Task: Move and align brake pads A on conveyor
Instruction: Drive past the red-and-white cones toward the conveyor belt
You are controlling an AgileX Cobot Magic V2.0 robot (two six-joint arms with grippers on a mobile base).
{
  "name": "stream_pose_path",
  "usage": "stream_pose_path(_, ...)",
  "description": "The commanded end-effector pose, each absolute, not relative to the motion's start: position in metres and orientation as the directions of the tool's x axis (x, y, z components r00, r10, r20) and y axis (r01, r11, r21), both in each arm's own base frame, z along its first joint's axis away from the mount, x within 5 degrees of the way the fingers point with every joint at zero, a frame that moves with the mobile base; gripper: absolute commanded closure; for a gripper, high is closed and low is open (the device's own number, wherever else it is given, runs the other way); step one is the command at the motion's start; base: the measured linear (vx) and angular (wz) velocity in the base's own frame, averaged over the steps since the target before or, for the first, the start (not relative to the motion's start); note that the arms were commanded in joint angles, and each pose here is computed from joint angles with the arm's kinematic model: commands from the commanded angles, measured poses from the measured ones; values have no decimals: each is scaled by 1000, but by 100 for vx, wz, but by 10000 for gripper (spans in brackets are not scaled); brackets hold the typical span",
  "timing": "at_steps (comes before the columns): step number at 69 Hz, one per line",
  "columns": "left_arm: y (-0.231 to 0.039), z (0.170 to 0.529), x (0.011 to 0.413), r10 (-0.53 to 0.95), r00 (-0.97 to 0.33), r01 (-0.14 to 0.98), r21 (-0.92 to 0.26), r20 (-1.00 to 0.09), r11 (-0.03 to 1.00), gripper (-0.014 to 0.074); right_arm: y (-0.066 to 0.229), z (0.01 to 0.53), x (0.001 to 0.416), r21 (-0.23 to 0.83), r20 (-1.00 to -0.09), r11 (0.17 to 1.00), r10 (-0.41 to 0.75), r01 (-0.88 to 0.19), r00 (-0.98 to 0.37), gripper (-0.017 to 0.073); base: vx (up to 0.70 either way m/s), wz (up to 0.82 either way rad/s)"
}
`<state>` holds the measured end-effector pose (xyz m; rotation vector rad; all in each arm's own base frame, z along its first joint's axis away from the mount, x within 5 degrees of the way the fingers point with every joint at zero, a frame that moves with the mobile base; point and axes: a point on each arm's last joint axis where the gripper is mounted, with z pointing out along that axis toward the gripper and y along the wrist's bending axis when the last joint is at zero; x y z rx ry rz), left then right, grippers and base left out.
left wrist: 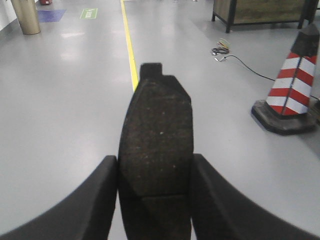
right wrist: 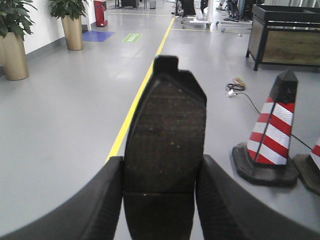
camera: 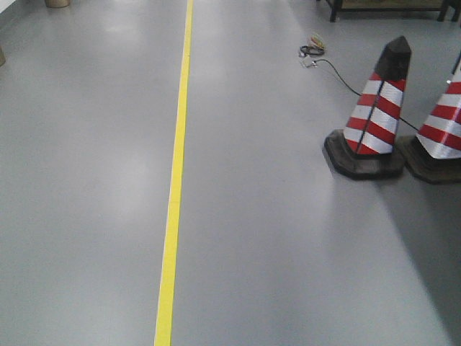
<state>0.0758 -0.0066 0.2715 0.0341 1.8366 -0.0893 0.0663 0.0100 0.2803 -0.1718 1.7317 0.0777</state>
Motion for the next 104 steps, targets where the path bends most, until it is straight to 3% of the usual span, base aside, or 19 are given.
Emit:
stream_pose_path(1, -6, 289, 78, -43, -151, 70, -54, -988, 996, 599, 10, 300, 66, -60, -997, 987, -66, -150, -34, 561, 68, 14)
stream_pose_path(76, -6, 289, 78, -43, -151, 70, -54, -988, 996, 599, 10, 300, 66, -60, -997, 987, -66, -150, -34, 561, 59, 2)
stream_pose_path(104, -6, 289, 78, -43, -151, 70, -54, -988, 996, 599, 10, 300, 66, -60, -997, 987, -66, -150, -34, 561, 36, -54)
